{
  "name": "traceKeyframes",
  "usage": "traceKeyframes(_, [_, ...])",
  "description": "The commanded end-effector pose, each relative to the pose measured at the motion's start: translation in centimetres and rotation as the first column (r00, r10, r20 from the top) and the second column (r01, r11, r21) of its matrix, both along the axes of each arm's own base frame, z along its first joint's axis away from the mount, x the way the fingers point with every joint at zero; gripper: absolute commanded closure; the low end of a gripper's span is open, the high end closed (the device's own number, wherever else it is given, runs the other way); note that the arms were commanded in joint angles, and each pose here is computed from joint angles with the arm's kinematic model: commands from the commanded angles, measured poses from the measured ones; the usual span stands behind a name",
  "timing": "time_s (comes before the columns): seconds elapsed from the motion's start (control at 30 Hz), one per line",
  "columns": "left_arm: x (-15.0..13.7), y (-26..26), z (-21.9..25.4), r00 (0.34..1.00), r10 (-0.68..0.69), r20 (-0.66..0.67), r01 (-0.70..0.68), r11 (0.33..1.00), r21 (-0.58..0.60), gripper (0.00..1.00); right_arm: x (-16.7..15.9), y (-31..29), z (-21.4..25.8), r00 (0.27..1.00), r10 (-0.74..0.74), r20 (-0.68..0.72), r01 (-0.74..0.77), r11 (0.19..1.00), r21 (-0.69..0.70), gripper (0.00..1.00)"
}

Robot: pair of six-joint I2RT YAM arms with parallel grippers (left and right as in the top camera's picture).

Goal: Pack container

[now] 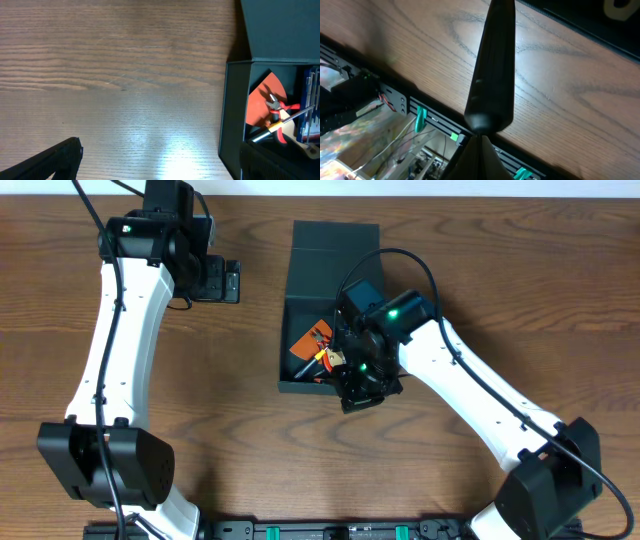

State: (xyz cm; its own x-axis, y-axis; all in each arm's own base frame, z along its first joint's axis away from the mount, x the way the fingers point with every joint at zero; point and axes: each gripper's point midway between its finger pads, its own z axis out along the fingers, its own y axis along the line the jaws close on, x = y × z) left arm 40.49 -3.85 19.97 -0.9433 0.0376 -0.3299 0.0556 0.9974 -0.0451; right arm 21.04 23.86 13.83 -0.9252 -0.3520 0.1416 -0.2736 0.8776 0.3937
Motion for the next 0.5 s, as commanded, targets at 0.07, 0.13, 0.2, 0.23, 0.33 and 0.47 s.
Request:
traceKeyframes(0.07, [0.1,0.3,0.5,1.000,0.011,0.010,-0.011,1.000,0.006,0.01,0.4,0.9,-1.9,0.999,0.027,-0.025,-0.027,1.000,0.001,0.99])
traceKeyframes(0.13, [0.1,0.3,0.5,1.000,0.011,0.010,-0.011,1.000,0.006,0.01,1.0,1.4,-2.4,1.000,0.026,-0.013,-0.026,1.000,0.010,0.99])
traceKeyframes(0.2, [0.1,0.3,0.5,1.000,0.011,0.010,-0.011,1.000,0.006,0.01,1.7,1.8,-2.9,1.000,0.025,0.004,-0.025,0.999,0.021,0.99])
traceKeyframes(0.23, [0.1,0.3,0.5,1.000,0.011,0.010,-0.011,1.000,0.006,0.01,2.0,2.0,-3.0,1.000,0.021,0.014,-0.021,0.999,0.027,0.99])
traceKeyframes(0.33, [0.1,0.3,0.5,1.000,0.011,0.010,-0.011,1.000,0.006,0.01,3.3,2.4,-3.0,0.999,-0.010,0.048,0.007,0.999,0.051,0.99])
traceKeyframes(0.47, [0.1,0.3,0.5,1.000,0.011,0.010,-0.011,1.000,0.006,0.01,5.5,1.5,-3.1,0.993,-0.078,0.085,0.074,0.996,0.055,0.99])
